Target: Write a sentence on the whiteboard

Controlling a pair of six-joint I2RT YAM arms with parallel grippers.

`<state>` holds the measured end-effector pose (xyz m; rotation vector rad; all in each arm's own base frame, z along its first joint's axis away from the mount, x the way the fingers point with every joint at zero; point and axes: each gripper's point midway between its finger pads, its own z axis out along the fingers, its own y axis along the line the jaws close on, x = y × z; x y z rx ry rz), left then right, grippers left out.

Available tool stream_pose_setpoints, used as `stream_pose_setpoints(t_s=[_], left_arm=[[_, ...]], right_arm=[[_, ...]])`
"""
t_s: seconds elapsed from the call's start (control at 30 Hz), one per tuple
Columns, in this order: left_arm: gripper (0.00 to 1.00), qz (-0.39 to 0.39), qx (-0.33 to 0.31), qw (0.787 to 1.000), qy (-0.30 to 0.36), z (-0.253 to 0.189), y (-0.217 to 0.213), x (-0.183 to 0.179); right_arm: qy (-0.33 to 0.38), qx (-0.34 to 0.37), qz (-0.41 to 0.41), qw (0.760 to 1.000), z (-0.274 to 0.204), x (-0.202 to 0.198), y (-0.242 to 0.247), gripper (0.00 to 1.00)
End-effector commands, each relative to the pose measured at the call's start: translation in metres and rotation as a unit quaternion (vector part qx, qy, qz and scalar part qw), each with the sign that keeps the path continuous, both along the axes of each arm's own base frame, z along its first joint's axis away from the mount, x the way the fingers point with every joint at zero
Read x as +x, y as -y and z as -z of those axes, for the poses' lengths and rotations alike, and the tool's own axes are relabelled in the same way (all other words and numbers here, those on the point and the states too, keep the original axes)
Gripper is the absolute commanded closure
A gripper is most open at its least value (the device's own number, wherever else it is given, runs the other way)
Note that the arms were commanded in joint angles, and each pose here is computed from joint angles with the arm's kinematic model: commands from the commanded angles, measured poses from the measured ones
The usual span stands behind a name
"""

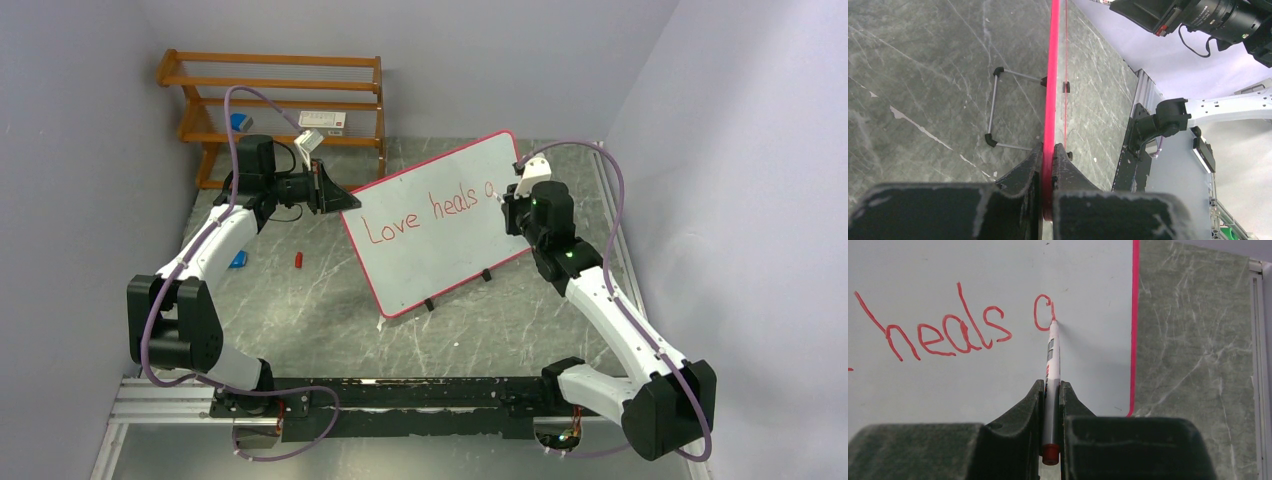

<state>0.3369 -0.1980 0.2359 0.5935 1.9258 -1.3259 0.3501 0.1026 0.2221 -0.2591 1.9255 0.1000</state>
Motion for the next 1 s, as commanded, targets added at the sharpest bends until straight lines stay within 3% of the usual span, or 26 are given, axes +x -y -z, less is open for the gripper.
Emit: stream_pose_setpoints(t_s=[0.0,0.47,0.97], left_arm=[[0.95,-0.031,0.023,0.999,-0.015,0.018,-0.012,0.005],[0.95,-0.031,0.023,0.999,-0.016,0.018,-0.012,0.005],[0.95,-0.031,0.023,0.999,-0.017,0.019,-0.011,0.005]], right_arm=[[-0.01,-0.003,0.006,1.0,0.006,-0.007,0.004,1.0],[-0.003,-0.007,0.021,1.0,0.004,-0.005,0.009,1.0],[0.053,0.02,0.005,0.998,-0.045,0.007,-0.001,1.0]])
